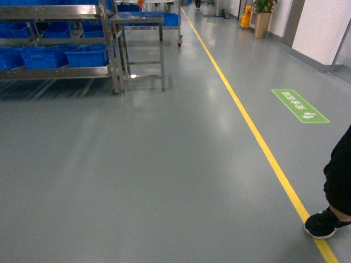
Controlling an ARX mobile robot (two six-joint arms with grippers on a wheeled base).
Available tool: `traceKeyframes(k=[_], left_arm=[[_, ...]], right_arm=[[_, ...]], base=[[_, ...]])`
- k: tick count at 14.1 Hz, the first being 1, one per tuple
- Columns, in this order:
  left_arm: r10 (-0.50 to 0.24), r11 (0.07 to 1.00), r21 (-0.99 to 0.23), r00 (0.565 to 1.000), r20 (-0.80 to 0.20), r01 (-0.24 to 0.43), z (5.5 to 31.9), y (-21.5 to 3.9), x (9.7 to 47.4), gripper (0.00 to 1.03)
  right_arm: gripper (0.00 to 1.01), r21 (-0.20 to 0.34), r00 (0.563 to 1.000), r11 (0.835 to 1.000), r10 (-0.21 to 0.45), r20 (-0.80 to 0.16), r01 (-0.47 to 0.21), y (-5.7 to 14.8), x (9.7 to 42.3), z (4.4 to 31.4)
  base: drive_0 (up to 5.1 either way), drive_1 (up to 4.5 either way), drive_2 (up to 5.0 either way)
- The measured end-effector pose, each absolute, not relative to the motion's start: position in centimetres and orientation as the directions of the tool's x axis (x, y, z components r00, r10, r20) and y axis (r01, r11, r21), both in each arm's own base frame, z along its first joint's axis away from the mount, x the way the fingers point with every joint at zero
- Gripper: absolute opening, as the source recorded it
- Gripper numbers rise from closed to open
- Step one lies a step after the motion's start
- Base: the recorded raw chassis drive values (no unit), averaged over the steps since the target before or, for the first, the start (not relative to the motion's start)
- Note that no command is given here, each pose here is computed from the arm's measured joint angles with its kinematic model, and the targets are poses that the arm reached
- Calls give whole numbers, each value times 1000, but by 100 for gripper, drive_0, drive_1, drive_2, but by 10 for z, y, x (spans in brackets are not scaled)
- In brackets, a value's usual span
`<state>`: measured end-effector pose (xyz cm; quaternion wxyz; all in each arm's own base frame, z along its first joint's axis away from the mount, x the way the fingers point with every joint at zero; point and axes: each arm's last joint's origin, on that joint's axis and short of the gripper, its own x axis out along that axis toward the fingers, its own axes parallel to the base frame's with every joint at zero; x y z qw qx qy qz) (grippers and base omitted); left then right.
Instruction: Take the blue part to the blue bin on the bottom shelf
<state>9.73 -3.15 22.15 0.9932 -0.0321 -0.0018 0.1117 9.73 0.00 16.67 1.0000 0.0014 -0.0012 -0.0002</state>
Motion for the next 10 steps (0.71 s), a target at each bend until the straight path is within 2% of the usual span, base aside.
traceKeyframes(k=[10], left_arm=[[222, 973, -60, 975, -8, -222, 221, -32, 98, 44]], right_arm=[[98, 3, 1000, 1000, 0, 1, 0, 0, 97, 167]], base=[[-6, 414, -426]])
